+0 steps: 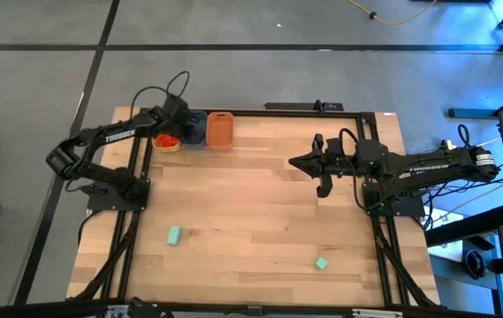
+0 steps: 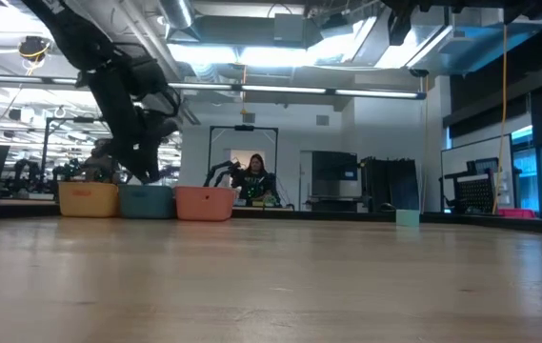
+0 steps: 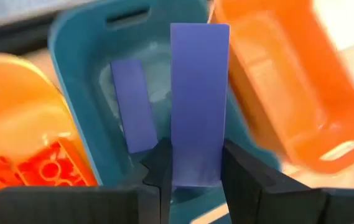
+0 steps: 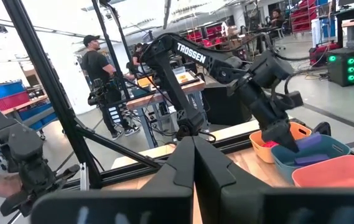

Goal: Sort & place blocks by color
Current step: Put the violet block into the blue bin

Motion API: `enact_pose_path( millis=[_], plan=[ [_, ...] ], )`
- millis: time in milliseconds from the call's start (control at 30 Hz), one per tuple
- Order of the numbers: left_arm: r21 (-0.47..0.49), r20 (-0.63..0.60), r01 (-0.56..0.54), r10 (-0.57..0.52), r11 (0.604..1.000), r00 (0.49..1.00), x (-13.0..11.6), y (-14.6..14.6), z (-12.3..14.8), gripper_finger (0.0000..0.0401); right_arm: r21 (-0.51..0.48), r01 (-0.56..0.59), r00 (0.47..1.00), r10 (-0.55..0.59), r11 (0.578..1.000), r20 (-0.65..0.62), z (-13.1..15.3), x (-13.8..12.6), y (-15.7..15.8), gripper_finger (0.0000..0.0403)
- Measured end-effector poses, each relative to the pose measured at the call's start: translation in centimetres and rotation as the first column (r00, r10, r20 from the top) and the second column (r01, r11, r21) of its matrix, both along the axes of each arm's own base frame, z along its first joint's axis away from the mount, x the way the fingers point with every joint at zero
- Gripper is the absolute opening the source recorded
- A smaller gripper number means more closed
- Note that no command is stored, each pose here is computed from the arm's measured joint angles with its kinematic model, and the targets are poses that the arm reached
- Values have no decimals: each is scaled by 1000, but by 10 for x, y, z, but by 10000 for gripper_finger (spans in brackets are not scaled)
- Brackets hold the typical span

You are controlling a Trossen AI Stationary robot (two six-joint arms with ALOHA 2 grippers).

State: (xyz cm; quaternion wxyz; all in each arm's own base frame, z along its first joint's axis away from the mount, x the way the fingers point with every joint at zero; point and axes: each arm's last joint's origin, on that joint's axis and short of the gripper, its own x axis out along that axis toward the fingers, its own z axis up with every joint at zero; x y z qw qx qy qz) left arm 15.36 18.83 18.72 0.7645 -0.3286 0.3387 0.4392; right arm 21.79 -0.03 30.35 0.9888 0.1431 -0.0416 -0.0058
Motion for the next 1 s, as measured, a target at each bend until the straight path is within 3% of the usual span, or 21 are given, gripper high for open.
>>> enact_pose_path(
  millis=[200,467,733,1000],
  plan=[
    [-115,-42,42,-47,992,998,14,4,-18,94,4,20,1000,-20,1000,0,0,0,-1,0],
    [-56,-102,-28,23,998,994,23,19,-13,94,25,19,1000,-19,1000,1,0,0,-1,0],
    [-120,-144,-32,14,992,990,24,21,-28,94,25,18,1000,-18,1000,1,0,0,-1,0],
    [-84,-161,-21,7,996,987,25,23,-27,135,24,17,1000,-17,1000,1,0,0,0,0]
  ],
)
